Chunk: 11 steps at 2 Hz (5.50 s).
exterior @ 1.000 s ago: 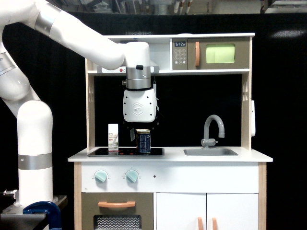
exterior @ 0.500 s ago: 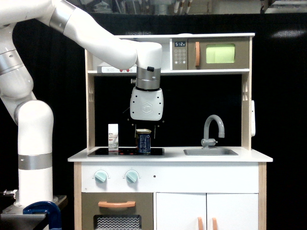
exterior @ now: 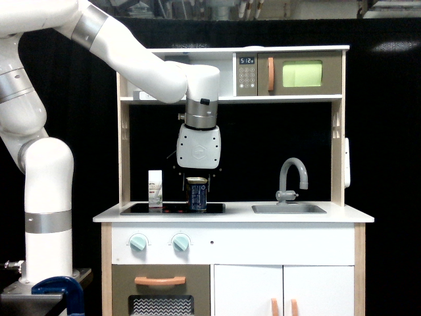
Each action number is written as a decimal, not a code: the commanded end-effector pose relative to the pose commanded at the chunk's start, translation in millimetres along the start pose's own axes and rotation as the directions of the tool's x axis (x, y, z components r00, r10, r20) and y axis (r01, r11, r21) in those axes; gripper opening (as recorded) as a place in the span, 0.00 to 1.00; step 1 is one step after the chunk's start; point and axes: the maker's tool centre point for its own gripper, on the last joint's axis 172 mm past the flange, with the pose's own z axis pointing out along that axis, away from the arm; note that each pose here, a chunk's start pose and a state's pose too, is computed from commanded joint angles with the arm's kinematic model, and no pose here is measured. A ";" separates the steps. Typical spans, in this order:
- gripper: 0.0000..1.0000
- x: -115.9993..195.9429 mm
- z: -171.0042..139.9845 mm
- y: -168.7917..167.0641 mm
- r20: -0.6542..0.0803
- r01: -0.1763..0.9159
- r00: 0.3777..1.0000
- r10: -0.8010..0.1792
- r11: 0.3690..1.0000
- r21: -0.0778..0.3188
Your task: Put the canned spam into the sink
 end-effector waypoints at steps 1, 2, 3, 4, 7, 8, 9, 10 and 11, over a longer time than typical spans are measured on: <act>1.00 25.3 15.0 2.1 -0.035 0.002 0.999 -0.002 1.000 0.009; 1.00 66.4 29.3 9.3 -0.035 0.002 0.999 -0.002 1.000 0.009; 1.00 96.0 45.1 7.7 -0.035 0.002 0.999 -0.002 1.000 0.009; 0.00 92.7 39.5 8.0 -0.035 0.002 0.999 -0.002 1.000 0.009; 0.00 70.4 18.4 205.9 -0.035 0.002 0.999 -0.002 1.000 0.009; 1.00 87.6 31.2 211.2 -0.035 0.002 0.999 -0.002 1.000 0.009; 1.00 87.1 34.0 195.3 -0.035 0.002 0.999 -0.002 1.000 0.009; 1.00 58.3 -7.3 116.4 -0.035 0.002 0.999 -0.002 1.000 0.009; 1.00 28.0 -25.1 70.4 -0.035 0.002 0.999 -0.002 1.000 0.009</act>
